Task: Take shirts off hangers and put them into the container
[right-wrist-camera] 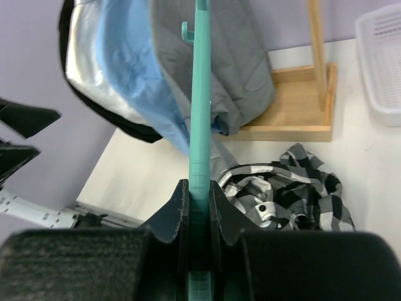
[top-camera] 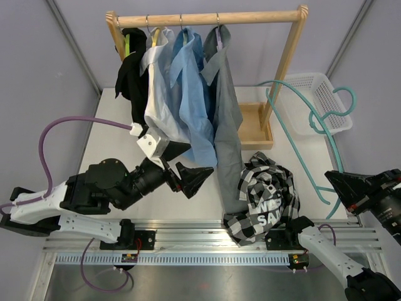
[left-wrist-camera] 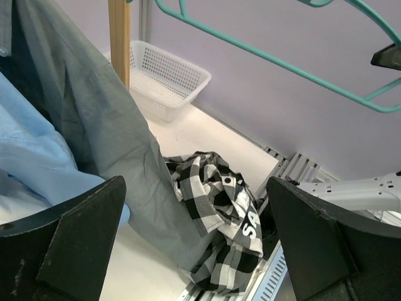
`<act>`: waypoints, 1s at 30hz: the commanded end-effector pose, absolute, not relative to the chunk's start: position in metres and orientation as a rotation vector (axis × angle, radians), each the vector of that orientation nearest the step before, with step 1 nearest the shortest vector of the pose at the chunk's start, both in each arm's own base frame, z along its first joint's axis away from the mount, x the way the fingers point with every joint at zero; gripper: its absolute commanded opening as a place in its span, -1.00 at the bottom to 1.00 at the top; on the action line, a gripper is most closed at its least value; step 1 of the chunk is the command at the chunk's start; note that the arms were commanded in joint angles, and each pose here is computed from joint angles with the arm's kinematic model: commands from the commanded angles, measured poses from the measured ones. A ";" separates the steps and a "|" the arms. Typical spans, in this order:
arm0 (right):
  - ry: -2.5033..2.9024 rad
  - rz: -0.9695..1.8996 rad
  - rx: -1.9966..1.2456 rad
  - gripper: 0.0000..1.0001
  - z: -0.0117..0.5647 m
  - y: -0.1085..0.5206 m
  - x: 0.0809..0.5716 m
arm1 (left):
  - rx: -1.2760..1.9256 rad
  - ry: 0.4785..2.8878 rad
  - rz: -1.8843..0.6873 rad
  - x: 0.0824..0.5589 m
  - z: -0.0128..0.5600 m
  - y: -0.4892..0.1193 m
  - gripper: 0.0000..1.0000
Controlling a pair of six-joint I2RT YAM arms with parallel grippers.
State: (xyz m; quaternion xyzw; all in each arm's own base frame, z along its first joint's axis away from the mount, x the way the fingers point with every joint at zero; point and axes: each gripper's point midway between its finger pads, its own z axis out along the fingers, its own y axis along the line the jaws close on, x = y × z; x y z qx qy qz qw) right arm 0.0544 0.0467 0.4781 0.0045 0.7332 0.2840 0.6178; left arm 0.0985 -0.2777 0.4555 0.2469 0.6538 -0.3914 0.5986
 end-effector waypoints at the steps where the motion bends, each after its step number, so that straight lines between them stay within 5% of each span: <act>1: 1.793 0.521 0.118 -1.00 0.454 0.034 0.081 | 0.472 1.504 -0.957 0.101 0.470 -0.263 0.98; 17: 1.839 0.472 0.006 -1.00 0.461 0.097 0.221 | 0.437 1.581 -0.926 0.105 0.426 -0.257 0.98; 30: 1.822 0.399 -0.085 -1.00 0.488 0.118 0.284 | 0.415 1.613 -0.870 0.111 0.399 -0.250 0.98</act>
